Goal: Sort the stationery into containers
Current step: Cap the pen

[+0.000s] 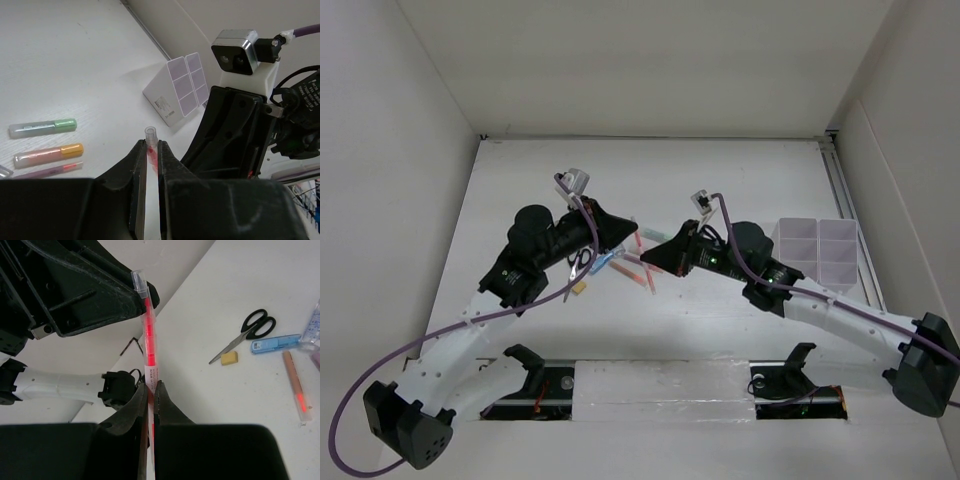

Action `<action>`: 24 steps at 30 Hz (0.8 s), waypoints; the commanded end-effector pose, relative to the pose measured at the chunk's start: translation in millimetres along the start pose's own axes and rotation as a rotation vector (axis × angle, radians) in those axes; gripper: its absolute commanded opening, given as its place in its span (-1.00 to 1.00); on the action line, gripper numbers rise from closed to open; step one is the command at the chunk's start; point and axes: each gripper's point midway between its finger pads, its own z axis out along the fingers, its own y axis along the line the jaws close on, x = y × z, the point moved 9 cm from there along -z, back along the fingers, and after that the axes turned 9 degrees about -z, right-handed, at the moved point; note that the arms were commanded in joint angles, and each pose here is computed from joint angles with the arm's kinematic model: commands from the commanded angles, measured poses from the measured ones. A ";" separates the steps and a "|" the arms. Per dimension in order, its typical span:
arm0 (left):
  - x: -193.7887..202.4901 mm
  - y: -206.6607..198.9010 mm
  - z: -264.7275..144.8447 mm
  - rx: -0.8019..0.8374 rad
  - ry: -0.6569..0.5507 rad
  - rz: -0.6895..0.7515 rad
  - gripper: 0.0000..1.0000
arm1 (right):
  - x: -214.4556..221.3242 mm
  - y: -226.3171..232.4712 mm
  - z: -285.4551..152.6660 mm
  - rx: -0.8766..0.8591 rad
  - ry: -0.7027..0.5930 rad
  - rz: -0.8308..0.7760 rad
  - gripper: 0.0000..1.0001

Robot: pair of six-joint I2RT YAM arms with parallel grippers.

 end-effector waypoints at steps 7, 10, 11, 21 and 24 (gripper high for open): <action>14.4 -8.0 -9.1 0.084 0.047 -0.092 -1.00 | -47.6 18.3 -12.0 -0.070 -0.330 -0.034 -1.00; 13.2 -10.5 -10.8 0.083 0.036 -0.122 -1.00 | -45.5 19.9 -12.0 -0.084 -0.336 -0.045 -1.00; 10.7 -13.4 -11.2 0.089 0.030 -0.129 -1.00 | -43.5 18.7 -12.2 -0.084 -0.336 -0.045 -1.00; 4.1 -17.1 -16.8 0.049 -0.028 -0.168 -1.00 | -37.7 31.6 -6.9 -0.135 -0.340 -0.054 -1.00; 6.3 -14.7 -15.8 0.049 -0.028 -0.167 -1.00 | -34.5 34.3 -6.2 -0.125 -0.373 -0.021 -1.00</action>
